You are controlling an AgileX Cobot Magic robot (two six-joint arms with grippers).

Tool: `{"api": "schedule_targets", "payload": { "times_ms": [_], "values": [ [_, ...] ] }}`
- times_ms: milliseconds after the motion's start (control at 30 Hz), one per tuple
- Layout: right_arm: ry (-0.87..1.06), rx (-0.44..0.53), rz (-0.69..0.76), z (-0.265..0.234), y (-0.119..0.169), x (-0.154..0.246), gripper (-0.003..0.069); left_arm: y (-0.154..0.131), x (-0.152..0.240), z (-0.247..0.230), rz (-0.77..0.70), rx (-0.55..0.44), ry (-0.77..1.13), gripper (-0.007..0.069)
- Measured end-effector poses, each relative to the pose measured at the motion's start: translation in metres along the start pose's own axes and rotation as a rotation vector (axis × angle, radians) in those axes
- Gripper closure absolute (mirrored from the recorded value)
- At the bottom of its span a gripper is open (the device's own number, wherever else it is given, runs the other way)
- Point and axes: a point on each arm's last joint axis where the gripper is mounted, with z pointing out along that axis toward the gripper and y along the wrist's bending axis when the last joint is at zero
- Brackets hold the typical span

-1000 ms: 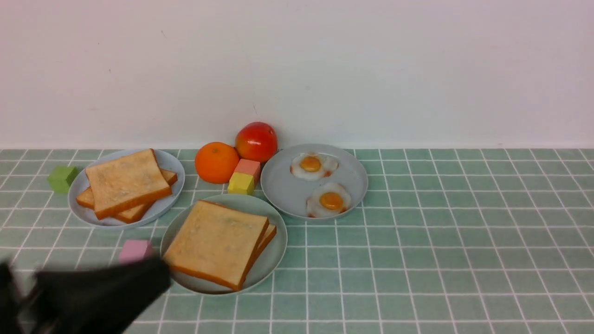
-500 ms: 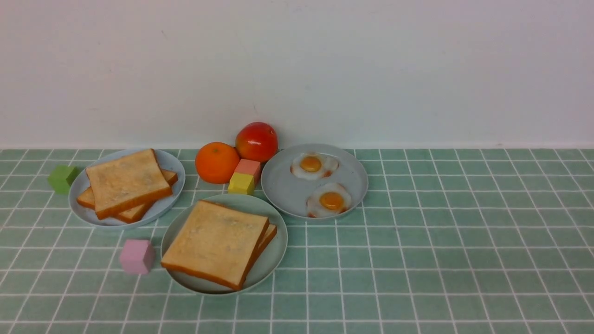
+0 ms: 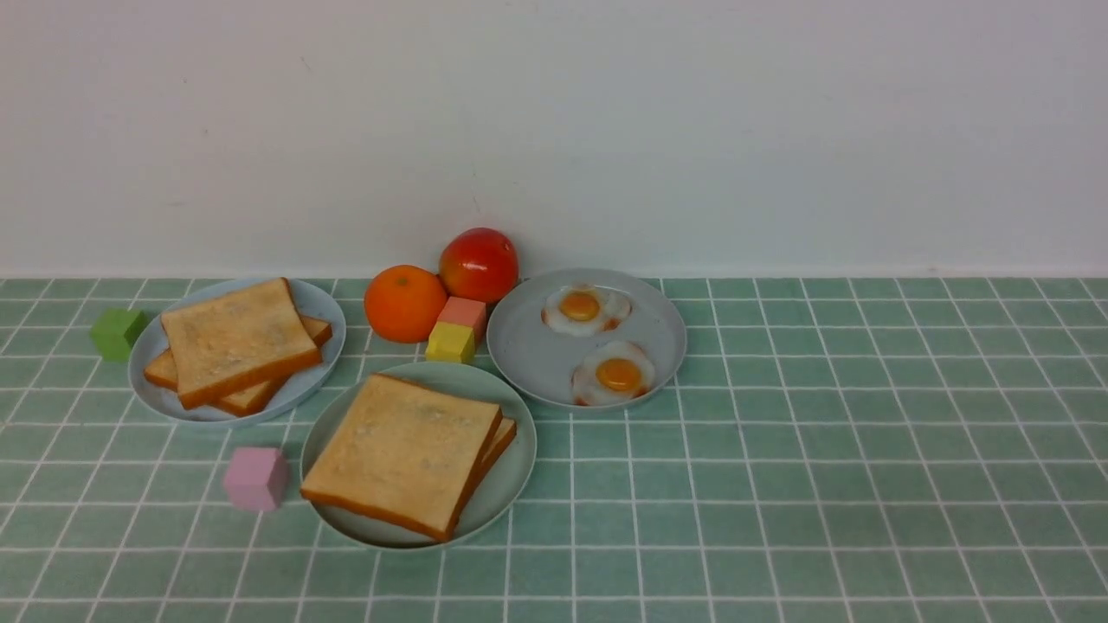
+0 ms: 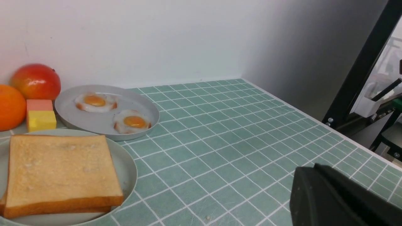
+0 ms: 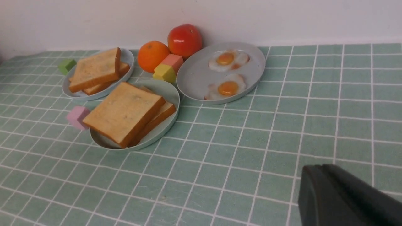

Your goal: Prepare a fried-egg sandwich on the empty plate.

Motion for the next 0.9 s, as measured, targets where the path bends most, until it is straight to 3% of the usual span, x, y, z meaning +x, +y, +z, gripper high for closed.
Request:
{"api": "schedule_targets", "payload": {
  "times_ms": [67,200,400,533,900],
  "values": [
    [-0.008,0.009,0.004,-0.001,-0.001,0.000,0.0645,0.000,0.000,0.000,0.000,0.000,0.001,0.0638],
    [-0.097,0.140,0.042,-0.008,-0.011,0.007,0.0659,0.000,0.000,0.000,0.000,-0.001,0.004,0.0638],
    [-0.148,0.293,-0.056,0.014,-0.037,0.071,0.0673,0.000,0.000,0.000,0.000,-0.001,0.004,0.0637],
    [-0.121,0.316,-0.075,0.032,-0.052,0.119,0.0673,0.000,0.001,0.000,0.000,-0.002,0.006,0.0635],
    [-0.104,0.323,-0.076,0.032,-0.054,0.123,0.0673,0.000,0.001,0.000,0.000,-0.005,0.015,0.0630]
  ]
}}
